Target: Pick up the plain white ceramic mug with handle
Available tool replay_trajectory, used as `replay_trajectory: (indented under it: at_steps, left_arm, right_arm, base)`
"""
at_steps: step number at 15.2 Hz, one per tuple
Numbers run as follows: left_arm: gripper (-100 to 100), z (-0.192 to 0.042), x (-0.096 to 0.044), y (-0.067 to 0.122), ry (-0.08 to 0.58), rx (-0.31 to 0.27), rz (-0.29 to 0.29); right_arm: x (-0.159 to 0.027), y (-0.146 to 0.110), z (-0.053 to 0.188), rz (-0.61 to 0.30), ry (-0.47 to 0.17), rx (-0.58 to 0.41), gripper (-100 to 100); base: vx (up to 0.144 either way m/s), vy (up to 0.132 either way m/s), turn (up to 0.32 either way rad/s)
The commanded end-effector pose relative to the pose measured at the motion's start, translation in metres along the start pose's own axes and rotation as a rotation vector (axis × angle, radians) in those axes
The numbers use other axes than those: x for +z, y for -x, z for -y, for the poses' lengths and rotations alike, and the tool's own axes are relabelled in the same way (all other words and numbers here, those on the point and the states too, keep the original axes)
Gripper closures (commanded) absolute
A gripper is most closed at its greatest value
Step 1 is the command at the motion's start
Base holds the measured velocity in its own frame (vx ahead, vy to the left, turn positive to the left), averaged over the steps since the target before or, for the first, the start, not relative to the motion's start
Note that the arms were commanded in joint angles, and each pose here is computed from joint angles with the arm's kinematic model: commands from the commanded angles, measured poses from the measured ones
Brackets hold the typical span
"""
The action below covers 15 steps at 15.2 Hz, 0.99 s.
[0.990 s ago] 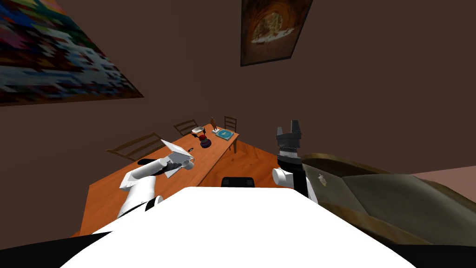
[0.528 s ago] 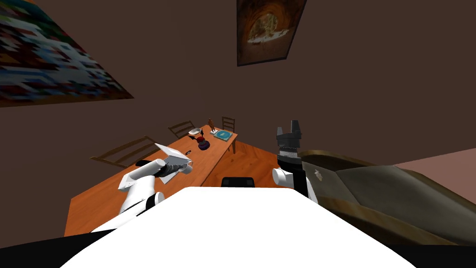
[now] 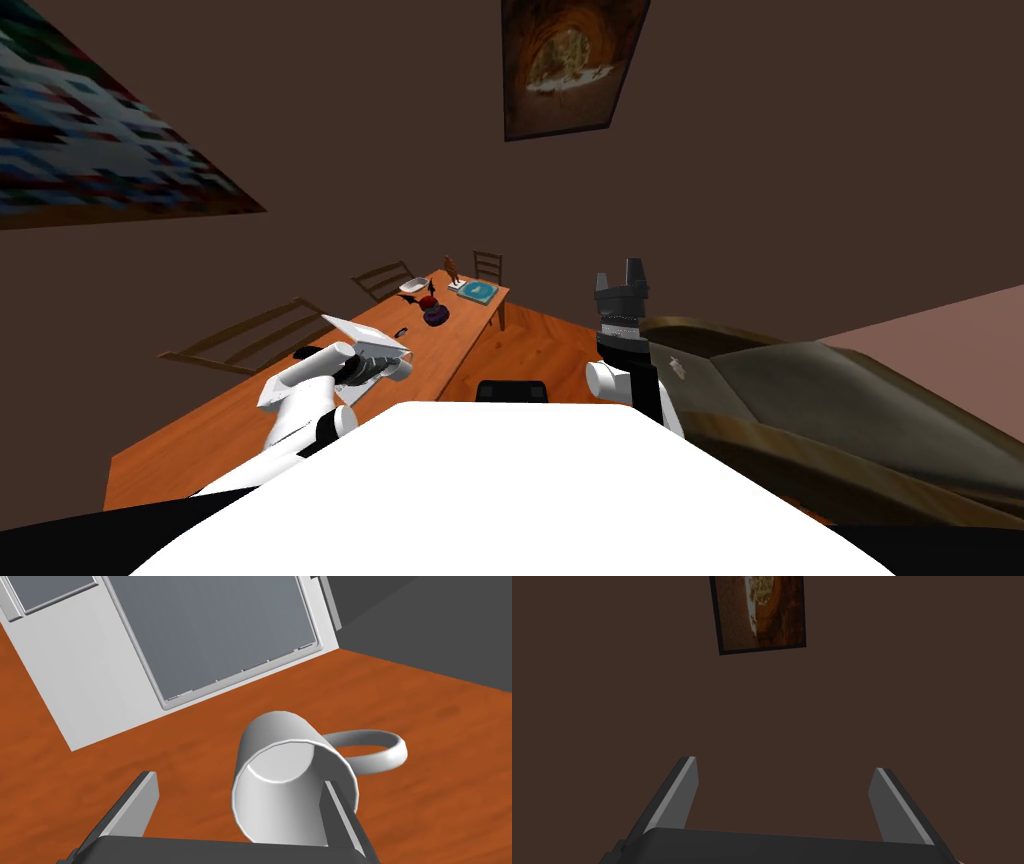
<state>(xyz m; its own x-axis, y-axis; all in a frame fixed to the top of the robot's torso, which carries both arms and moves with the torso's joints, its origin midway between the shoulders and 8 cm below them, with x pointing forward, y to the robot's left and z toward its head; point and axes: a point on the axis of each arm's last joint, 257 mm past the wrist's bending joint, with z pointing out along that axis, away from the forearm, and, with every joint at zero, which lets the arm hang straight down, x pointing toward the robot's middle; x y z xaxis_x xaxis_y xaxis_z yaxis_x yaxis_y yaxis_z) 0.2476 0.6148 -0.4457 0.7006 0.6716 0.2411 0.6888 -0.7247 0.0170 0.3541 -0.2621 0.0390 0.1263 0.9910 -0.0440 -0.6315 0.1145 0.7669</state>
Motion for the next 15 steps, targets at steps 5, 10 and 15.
replay_trajectory:
  at_steps: [5, 10, 15]
  left_arm:
    - [-100, -0.005, 0.014, 0.005, -0.006, -0.022, -0.003]
    - [100, -0.006, 0.015, 0.005, -0.007, -0.023, -0.004]
    - [100, 0.001, 0.003, 0.000, -0.003, -0.006, -0.005]
  right_arm:
    - [0.000, 0.000, 0.000, 0.000, 0.000, 0.000, 0]
    - [0.000, 0.000, 0.000, 0.000, 0.000, 0.000, 0]
    - [0.000, 0.000, 0.000, 0.000, 0.000, 0.000, 0]
  base:
    - [-0.051, 0.048, -0.088]
    - [-0.004, 0.004, -0.001]
    - [0.055, -0.045, 0.106]
